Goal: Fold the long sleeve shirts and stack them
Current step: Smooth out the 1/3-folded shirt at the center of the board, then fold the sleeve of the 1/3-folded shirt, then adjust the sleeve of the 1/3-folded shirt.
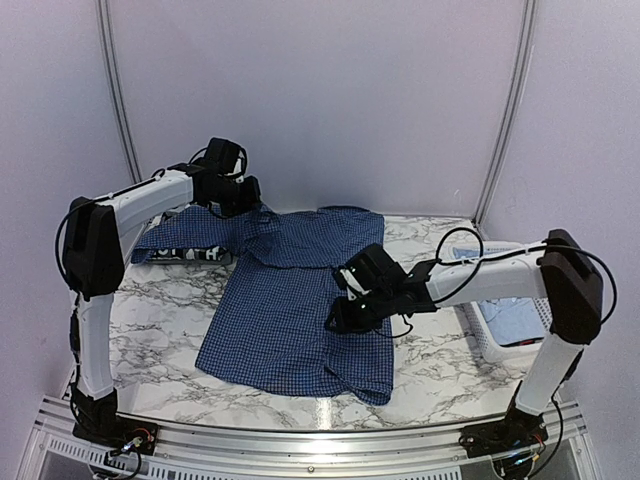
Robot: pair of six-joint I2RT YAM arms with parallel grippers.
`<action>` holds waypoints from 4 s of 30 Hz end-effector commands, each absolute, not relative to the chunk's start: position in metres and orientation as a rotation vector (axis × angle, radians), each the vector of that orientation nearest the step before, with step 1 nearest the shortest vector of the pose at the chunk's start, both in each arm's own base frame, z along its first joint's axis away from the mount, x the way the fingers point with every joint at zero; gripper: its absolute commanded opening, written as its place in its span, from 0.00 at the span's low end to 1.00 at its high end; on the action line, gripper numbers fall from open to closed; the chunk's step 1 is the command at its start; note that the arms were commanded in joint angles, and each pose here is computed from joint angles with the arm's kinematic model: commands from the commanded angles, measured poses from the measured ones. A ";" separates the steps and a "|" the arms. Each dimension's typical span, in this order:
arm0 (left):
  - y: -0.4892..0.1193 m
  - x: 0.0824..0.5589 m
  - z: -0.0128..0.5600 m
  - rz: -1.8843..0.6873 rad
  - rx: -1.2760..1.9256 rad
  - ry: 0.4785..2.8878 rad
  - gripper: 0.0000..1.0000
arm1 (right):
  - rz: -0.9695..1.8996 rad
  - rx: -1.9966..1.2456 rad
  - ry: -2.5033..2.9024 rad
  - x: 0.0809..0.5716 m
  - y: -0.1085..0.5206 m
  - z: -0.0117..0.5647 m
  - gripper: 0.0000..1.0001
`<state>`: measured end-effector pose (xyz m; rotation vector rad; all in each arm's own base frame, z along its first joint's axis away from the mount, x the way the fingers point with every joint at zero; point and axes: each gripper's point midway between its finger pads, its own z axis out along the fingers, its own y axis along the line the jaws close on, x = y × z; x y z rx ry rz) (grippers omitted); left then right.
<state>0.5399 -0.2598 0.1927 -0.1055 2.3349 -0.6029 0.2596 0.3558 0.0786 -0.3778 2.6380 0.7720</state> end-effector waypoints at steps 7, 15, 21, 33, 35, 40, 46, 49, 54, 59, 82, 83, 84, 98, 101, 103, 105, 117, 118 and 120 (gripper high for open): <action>-0.276 0.525 0.249 -0.725 -0.006 2.233 0.00 | 0.734 -0.360 2.753 0.246 0.343 0.017 0.29; -0.288 0.516 0.272 -0.813 0.055 2.195 0.00 | 0.705 -0.343 2.761 0.259 0.341 0.007 0.35; -0.321 0.484 0.280 -0.992 0.243 2.200 0.00 | 0.775 -0.363 2.641 0.273 0.354 0.067 0.44; -0.414 0.372 0.223 -1.250 0.614 2.348 0.00 | 0.504 -0.118 2.490 0.309 0.256 0.137 0.52; -0.432 0.350 0.211 -1.280 0.695 2.373 0.00 | 0.515 -0.110 2.496 0.307 0.248 0.136 0.52; -0.464 0.315 0.178 -1.314 0.812 2.450 0.00 | 0.497 -0.121 2.506 0.301 0.240 0.130 0.53; -0.489 0.294 0.146 -1.342 0.879 2.524 0.00 | 0.492 -0.121 2.521 0.301 0.239 0.121 0.53; -0.493 0.285 0.130 -1.336 0.913 2.565 0.00 | 0.496 -0.116 2.527 0.300 0.239 0.117 0.53; -0.491 0.285 0.121 -1.265 0.905 2.589 0.46 | 0.485 -0.122 2.537 0.299 0.238 0.110 0.54; -0.480 0.298 0.133 -1.149 0.815 2.576 0.67 | 0.481 -0.136 2.549 0.297 0.238 0.104 0.56; -0.445 0.328 0.102 -1.031 0.388 2.653 0.56 | 0.403 -0.187 2.664 0.272 0.220 0.060 0.31; -0.441 0.331 0.100 -1.021 0.358 2.651 0.56 | 0.407 -0.184 2.662 0.273 0.221 0.060 0.30; -0.438 0.334 0.100 -1.017 0.323 2.647 0.56 | 0.412 -0.183 2.660 0.274 0.223 0.060 0.30; -0.415 0.361 0.103 -1.125 0.079 2.560 0.54 | 0.689 -0.111 2.719 0.265 0.257 0.077 0.00; -0.413 0.366 0.101 -1.125 0.061 2.555 0.54 | 0.816 -0.075 2.729 0.258 0.268 0.090 0.00; -0.415 0.372 0.103 -1.142 0.055 2.528 0.53 | 0.890 -0.040 2.730 0.255 0.275 0.100 0.00; -0.415 0.375 0.100 -1.138 0.047 2.529 0.53 | 0.972 0.020 2.734 0.250 0.280 0.108 0.00; -0.418 0.383 0.084 -1.142 0.053 2.551 0.52 | 1.121 0.240 2.737 0.215 0.266 0.122 0.00; -0.418 0.383 0.082 -1.141 0.053 2.553 0.52 | 1.128 0.244 2.753 0.210 0.267 0.117 0.00; -0.418 0.384 0.080 -1.139 0.052 2.556 0.52 | 1.125 0.229 2.781 0.202 0.270 0.109 0.00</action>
